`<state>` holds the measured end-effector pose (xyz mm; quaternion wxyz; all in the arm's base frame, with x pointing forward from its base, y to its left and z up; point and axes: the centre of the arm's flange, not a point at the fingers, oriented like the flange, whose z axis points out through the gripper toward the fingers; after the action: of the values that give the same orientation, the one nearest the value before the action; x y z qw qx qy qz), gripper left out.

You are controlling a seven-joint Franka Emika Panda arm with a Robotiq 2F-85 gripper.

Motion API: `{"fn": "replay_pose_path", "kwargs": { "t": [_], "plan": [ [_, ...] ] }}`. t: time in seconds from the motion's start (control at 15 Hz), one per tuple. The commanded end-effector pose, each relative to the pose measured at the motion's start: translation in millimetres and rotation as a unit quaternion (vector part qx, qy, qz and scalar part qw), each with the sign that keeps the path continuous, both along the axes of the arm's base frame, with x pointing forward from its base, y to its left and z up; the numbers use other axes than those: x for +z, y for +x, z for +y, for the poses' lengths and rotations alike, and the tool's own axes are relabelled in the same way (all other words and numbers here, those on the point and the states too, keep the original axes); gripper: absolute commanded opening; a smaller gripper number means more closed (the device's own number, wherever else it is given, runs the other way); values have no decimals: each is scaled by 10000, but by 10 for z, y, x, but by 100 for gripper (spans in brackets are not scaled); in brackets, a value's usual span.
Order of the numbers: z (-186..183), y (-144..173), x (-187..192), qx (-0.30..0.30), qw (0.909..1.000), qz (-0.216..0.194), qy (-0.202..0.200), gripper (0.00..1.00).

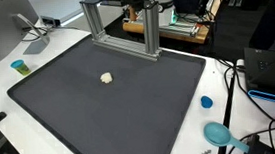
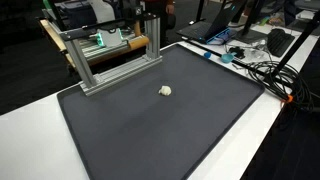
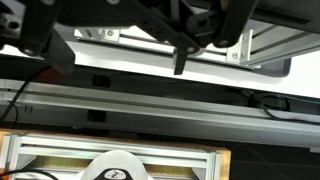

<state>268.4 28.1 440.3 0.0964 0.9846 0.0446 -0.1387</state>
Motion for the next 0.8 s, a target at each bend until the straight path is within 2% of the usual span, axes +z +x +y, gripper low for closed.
{"fn": "replay_pose_path", "kwargs": {
  "t": [0.0, 0.67, 0.73],
  "plan": [
    [0, 0, 0, 0, 10000, 0, 0, 100],
    [0, 0, 0, 0, 10000, 0, 0, 100],
    [-49, -8, 114, -111, 9998, -163, 51, 100]
  ]
}}
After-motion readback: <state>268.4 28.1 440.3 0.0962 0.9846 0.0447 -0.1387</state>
